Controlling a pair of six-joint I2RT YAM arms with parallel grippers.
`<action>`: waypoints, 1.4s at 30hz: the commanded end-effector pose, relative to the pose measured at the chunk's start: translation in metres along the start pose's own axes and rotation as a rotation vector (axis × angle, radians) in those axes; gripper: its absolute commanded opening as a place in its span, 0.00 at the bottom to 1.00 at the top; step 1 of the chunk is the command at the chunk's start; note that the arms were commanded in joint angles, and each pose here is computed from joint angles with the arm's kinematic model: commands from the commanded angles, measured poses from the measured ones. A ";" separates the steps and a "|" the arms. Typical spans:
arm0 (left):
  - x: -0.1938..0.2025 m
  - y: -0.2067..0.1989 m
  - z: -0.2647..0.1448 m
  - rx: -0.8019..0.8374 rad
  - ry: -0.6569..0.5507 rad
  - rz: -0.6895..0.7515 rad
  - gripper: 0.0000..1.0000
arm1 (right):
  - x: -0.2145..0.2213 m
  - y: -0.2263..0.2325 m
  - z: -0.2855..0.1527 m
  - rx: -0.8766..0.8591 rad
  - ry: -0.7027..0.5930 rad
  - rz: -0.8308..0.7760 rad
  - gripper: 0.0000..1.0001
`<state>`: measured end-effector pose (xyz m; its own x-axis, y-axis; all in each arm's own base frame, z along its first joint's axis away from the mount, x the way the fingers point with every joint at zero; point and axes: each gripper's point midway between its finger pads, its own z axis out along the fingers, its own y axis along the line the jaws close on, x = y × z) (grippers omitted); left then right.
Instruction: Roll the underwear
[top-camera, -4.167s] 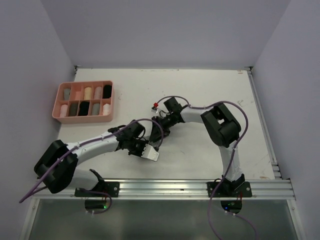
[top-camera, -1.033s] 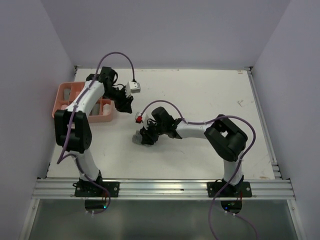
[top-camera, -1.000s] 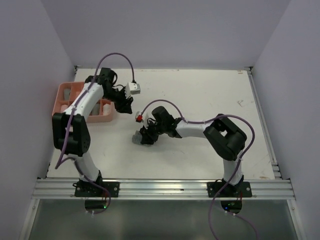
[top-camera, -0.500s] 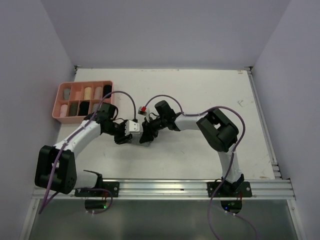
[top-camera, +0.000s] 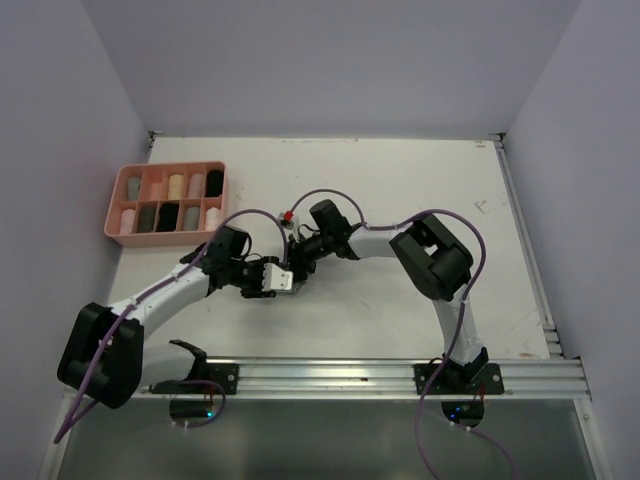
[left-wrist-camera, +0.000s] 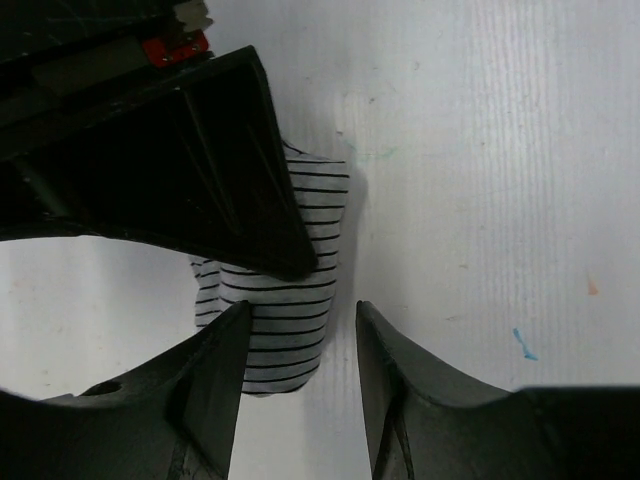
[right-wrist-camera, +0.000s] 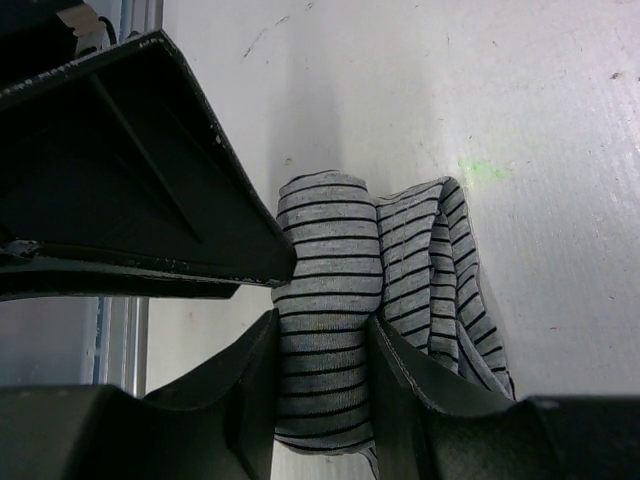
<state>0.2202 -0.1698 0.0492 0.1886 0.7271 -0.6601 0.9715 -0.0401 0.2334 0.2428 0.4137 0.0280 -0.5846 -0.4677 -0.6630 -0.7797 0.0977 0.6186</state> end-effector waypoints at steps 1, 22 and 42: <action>-0.013 0.035 -0.005 -0.140 -0.027 0.100 0.50 | 0.106 -0.022 0.004 0.108 0.249 0.252 0.08; 0.052 -0.015 0.025 0.165 0.187 0.020 0.27 | 0.077 -0.020 0.004 0.109 0.225 0.221 0.34; 0.069 -0.041 0.024 0.485 0.335 -0.203 0.08 | -0.051 -0.032 -0.147 0.472 -0.338 0.142 0.48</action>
<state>0.2578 -0.1918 0.0240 0.1893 0.7716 -0.6073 0.9793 -0.1935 0.0593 0.3101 0.3121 0.0615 -0.7590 -0.2006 -0.6194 -0.6218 0.5054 0.5983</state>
